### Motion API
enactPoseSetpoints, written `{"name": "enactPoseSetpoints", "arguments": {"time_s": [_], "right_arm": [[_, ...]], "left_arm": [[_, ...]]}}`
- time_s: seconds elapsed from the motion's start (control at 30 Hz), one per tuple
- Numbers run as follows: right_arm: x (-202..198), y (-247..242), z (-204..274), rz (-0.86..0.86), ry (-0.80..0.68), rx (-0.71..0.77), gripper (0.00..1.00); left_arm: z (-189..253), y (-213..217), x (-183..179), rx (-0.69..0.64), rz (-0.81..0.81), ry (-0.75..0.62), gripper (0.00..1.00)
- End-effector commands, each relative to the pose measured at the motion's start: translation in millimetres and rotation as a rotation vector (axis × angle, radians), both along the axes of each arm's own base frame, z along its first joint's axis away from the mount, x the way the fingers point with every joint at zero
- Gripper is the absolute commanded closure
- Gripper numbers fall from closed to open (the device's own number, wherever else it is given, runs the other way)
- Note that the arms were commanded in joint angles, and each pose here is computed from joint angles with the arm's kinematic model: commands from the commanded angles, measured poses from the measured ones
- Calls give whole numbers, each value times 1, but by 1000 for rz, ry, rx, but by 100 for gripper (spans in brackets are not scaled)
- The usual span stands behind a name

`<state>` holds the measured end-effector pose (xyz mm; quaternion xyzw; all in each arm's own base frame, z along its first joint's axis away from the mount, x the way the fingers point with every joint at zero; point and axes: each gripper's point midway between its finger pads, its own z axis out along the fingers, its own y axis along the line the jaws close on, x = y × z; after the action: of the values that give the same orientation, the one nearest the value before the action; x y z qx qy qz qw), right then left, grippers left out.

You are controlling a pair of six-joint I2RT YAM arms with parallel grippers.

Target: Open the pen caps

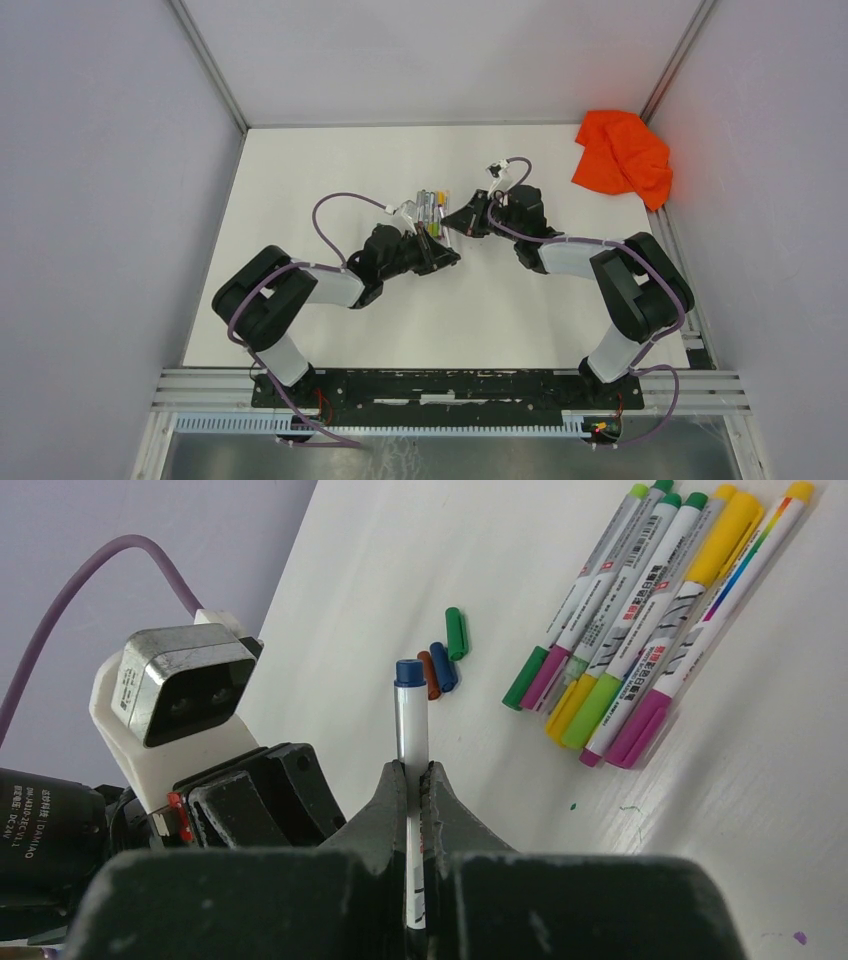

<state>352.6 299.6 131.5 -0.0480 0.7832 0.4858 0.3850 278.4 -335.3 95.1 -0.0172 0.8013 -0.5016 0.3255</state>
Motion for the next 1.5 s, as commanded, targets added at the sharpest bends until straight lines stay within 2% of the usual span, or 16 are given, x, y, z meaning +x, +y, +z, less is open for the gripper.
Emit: {"name": "enactPoseSetpoints", "arguments": {"time_s": [0.0,0.2,0.47,0.67,1.0,1.2,1.47], "right_arm": [[0,5,22,7,-61,56,100],[7,2,30,-10,-79,82,100],[20,-13,50,-38,-98,164,100],[16,-20,58,-23,-119,198,100],[-26,-34,59,55,-183,226,100],[-59,-40,63,109,-243,258,100],[-87,-49,62,127,-280,285,100]], "left_arm": [[20,-12,-2,-68,-40,-42,98],[29,-11,-15,-89,-86,-92,98],[45,-21,-55,-91,-274,-210,98],[46,-27,-76,-81,-355,-231,98],[61,-31,-112,-99,-465,-270,98],[74,-23,-145,-140,-521,-285,98],[80,-13,-181,-157,-532,-300,98]]}}
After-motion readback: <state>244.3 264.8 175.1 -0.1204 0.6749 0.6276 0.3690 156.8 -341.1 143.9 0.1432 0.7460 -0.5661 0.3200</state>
